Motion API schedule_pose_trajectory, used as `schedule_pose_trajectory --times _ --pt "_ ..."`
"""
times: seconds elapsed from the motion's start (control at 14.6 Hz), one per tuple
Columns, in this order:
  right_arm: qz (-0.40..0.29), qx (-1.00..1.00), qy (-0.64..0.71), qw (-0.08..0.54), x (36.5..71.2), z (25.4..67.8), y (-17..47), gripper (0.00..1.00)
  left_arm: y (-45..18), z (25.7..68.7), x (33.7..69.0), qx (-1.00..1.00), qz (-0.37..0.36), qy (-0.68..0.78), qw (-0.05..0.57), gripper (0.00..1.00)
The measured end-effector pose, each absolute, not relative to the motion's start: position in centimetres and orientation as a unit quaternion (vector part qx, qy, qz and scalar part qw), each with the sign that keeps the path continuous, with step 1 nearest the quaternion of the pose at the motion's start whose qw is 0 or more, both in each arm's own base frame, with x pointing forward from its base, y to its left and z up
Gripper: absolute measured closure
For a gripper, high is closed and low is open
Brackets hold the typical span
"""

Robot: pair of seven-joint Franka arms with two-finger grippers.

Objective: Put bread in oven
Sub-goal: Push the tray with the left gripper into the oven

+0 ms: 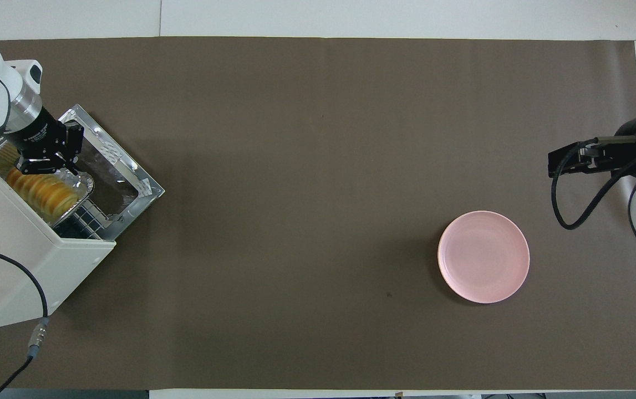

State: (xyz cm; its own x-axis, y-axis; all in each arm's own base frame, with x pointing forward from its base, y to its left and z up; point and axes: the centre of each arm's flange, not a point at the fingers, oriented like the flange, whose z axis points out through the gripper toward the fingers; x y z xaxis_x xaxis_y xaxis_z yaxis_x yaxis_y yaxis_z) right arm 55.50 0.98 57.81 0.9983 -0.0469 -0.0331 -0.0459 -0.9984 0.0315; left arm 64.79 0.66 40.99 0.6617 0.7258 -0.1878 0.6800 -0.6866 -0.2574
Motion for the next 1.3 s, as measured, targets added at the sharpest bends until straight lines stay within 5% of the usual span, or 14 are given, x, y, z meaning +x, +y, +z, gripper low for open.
schedule_pose_trajectory --times 1.1,1.3 --pt "-0.017 0.999 -0.023 0.015 55.5 57.8 1.0 0.0 1.9 39.6 62.6 -0.91 0.137 -0.377 0.1 0.98" --pt "-0.017 0.999 -0.023 0.015 55.5 57.8 1.0 0.0 1.7 39.3 62.4 -0.915 0.14 -0.365 0.101 0.86"
